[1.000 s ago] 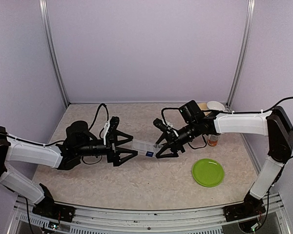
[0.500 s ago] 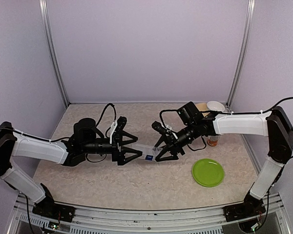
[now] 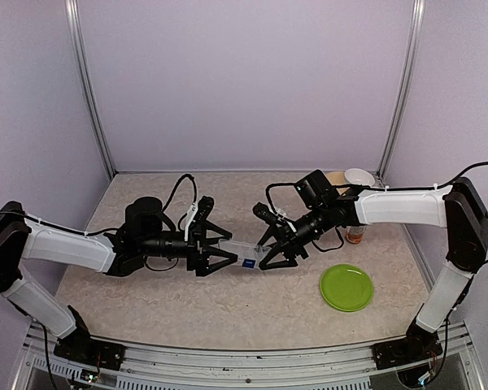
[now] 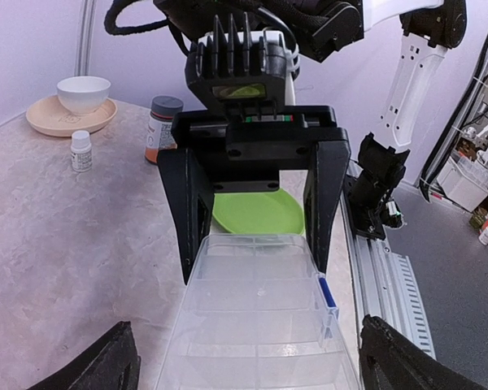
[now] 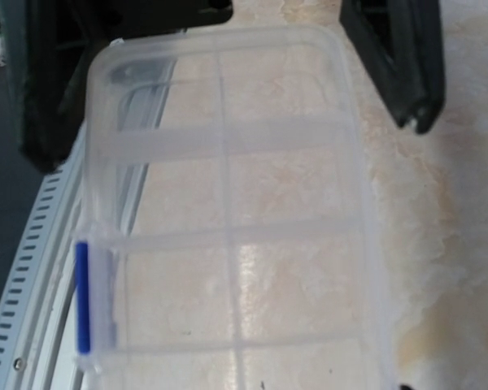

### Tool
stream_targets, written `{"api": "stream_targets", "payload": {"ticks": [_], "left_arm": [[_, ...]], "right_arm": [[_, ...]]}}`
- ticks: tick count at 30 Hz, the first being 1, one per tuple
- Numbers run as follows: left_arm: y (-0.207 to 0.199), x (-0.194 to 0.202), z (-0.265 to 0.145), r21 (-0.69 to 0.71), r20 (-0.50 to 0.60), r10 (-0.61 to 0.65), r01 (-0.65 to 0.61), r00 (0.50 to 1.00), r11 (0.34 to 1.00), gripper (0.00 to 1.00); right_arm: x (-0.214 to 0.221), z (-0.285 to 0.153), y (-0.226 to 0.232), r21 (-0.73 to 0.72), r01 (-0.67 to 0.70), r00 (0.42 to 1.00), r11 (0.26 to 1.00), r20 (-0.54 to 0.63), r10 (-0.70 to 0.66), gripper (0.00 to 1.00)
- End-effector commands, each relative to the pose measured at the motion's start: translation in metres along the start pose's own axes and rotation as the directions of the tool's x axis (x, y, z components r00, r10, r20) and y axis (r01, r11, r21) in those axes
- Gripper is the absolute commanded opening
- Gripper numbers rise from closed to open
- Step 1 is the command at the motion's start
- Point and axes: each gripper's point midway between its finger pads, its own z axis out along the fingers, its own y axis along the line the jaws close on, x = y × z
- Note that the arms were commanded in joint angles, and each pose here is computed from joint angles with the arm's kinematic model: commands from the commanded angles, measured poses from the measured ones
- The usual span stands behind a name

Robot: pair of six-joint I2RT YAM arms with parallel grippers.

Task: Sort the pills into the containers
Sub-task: Pass from the right arm to the left, then open the lid of the pill container.

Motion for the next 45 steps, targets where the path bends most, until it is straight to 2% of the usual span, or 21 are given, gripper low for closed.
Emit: {"api": "stream_targets", "payload": {"ticks": [1,4,8,19,26,29,32,36,39,45], "left_arm": [[-0.004,-0.003,0.005,0.031,0.002,-0.003,0.003,1.000,1.000,0.92],[-0.004,-0.002,0.005,0.032,0.006,-0.004,0.004,1.000,0.999,0.94],[-0.004,-0.005,0.005,0.033,0.015,-0.007,0.006,1.000,0.999,0.92],[-0.006,-0.007,0.010,0.075,0.019,-0.040,0.039,0.999,0.996,0.65],[-0.001,-0.007,0.011,0.048,0.023,-0.115,0.113,0.993,0.992,0.59],[0.008,-0.006,0.011,-0.003,0.023,-0.158,0.158,0.987,0.987,0.61],[0.023,-0.003,0.011,-0.093,0.008,-0.204,0.204,0.979,0.975,0.62],[0.046,0.003,0.010,-0.223,-0.017,-0.277,0.266,0.961,0.938,0.63],[0.053,0.004,0.009,-0.253,-0.014,-0.330,0.316,0.944,0.914,0.64],[0.063,0.008,0.008,-0.314,-0.010,-0.413,0.389,0.911,0.866,0.64]], "right_arm": [[-0.021,-0.006,0.012,-0.018,0.058,0.998,0.998,0.039,-0.058,0.65],[-0.024,-0.007,0.014,-0.023,0.064,0.997,0.998,0.047,-0.063,0.65],[-0.025,-0.007,0.014,-0.025,0.065,0.997,0.998,0.050,-0.064,0.65],[-0.026,-0.006,0.009,-0.010,0.062,0.997,0.998,0.049,-0.061,0.68],[-0.026,-0.008,-0.002,0.065,0.072,0.996,0.995,0.038,-0.075,0.83],[-0.027,-0.010,-0.008,0.108,0.076,0.996,0.991,0.030,-0.080,0.99],[-0.026,-0.015,-0.017,0.199,0.092,0.995,0.976,0.010,-0.096,1.00],[-0.029,-0.021,-0.024,0.326,0.168,0.986,0.930,-0.042,-0.163,1.00],[-0.033,-0.020,-0.025,0.405,0.238,0.971,0.883,-0.085,-0.223,1.00],[-0.035,-0.015,-0.035,0.595,0.406,0.913,0.693,-0.225,-0.341,1.00]]}}
